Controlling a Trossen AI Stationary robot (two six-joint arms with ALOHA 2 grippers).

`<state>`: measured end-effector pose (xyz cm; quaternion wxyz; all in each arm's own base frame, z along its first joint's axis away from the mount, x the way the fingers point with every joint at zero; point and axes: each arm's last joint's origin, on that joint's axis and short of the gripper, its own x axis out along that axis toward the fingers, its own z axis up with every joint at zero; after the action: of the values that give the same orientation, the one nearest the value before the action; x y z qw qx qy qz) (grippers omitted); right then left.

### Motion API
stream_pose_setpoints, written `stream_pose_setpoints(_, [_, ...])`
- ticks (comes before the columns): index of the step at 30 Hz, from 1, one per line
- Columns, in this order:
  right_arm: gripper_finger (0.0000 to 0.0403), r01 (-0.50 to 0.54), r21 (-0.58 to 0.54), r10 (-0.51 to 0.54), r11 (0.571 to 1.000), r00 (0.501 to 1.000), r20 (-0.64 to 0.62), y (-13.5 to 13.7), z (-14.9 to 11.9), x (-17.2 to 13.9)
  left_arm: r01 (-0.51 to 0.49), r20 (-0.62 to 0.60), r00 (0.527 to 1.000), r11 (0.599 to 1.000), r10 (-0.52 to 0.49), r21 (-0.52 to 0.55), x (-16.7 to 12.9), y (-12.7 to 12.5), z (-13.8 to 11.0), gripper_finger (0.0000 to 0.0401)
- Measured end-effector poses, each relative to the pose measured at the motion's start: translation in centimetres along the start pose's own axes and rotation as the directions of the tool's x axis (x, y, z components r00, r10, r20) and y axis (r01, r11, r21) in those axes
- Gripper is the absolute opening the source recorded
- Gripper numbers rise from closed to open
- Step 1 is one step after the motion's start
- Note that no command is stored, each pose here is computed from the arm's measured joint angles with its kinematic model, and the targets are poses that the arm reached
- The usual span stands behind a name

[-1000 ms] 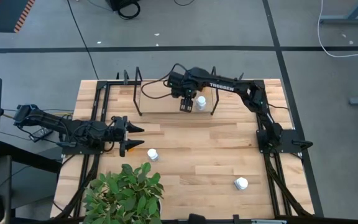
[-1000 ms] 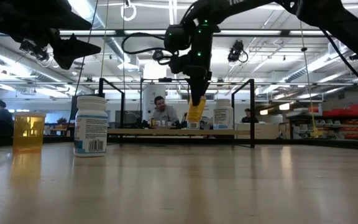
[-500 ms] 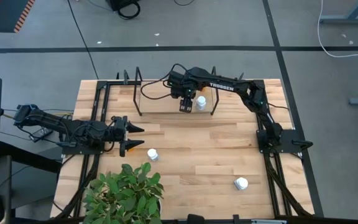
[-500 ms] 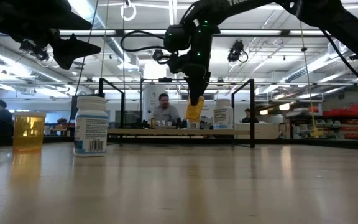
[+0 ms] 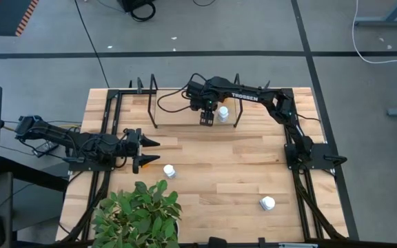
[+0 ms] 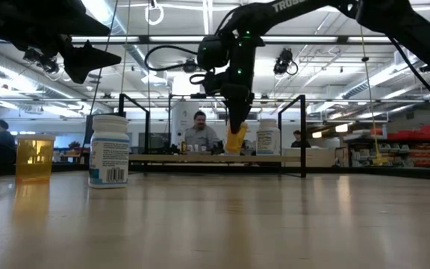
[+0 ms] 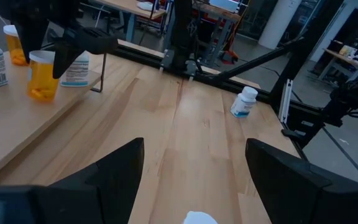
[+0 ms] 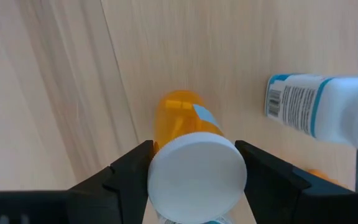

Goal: Pick and place medicine bottles onto shelf by color
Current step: Put the orange pill bottle on the shelf

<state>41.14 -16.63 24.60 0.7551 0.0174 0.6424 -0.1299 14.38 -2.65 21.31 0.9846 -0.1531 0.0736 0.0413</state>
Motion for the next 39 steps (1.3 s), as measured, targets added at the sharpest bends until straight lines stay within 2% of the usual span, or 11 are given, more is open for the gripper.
stream_pose_setpoints(14, [0.023, -0.005, -0.007, 0.005, 1.0, 1.0, 0.014, 0.01, 0.13, 0.0, 0.0, -0.001, 1.0, 1.0, 0.0, 0.0, 0.0, 0.01, -0.02, 0.0286])
stream_pose_setpoints(25, [0.0252, -0.008, -0.007, 0.008, 1.0, 1.0, 0.014, -0.01, 0.12, 0.0, 0.0, 0.0, 1.0, 1.0, 0.0, 0.0, 0.0, 0.0, 0.0, 0.0286])
stream_pose_setpoints(39, [0.0255, -0.002, -0.015, 0.002, 1.0, 1.0, 0.017, -0.03, 0.16, 0.0, 0.0, 0.0, 1.0, 1.0, 0.0, -0.002, 0.0, 0.0, -0.01, 0.0286])
